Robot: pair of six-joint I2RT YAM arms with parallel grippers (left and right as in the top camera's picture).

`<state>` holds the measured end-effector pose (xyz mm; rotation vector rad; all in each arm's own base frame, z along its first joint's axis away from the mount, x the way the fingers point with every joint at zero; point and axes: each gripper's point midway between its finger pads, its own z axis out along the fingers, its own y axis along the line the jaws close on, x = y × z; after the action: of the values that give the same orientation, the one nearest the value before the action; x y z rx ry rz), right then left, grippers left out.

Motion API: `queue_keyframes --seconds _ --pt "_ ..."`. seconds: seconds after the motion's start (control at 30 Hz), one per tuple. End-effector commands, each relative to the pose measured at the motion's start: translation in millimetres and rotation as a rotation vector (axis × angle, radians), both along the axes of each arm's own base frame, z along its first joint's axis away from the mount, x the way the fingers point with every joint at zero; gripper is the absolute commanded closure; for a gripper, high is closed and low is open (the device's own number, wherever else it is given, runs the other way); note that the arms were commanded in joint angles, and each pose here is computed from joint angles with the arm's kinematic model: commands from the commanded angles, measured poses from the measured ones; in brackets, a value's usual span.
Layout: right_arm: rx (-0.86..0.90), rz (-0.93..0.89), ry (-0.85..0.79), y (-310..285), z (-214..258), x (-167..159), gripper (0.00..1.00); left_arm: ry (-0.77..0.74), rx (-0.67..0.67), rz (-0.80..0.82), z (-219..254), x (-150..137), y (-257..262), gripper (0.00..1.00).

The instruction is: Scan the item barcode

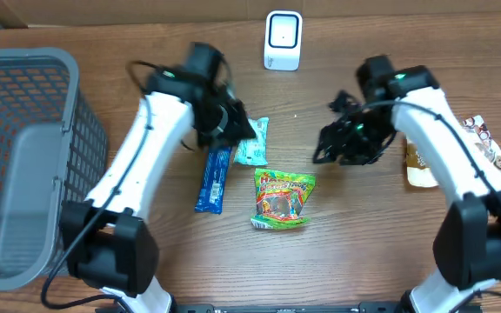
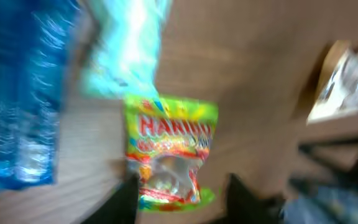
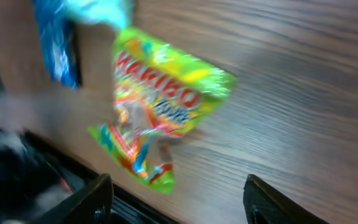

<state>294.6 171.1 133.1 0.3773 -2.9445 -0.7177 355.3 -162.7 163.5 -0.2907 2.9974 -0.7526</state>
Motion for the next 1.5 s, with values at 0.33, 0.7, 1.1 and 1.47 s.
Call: queue_keyframes --seconds 0.33,0.7,1.1,1.47 --pt "-0.316 0.719 -0.334 92.1 -13.3 -107.9 0.15 -0.152 0.181 0.169 20.1 42.1 126.7 0.26" --pt "-0.371 0.697 -0.415 78.5 -88.4 -97.2 0.02 -0.158 0.214 0.166 18.6 42.6 134.6 0.25" --pt "-0.412 0.562 -0.427 49.1 -121.1 -76.9 0.67 -0.159 0.237 0.171 17.7 42.9 138.5 0.25" --pt "-0.412 0.292 -0.351 55.8 -85.0 -62.4 0.96 -0.159 0.237 0.171 17.7 42.8 138.5 0.25"
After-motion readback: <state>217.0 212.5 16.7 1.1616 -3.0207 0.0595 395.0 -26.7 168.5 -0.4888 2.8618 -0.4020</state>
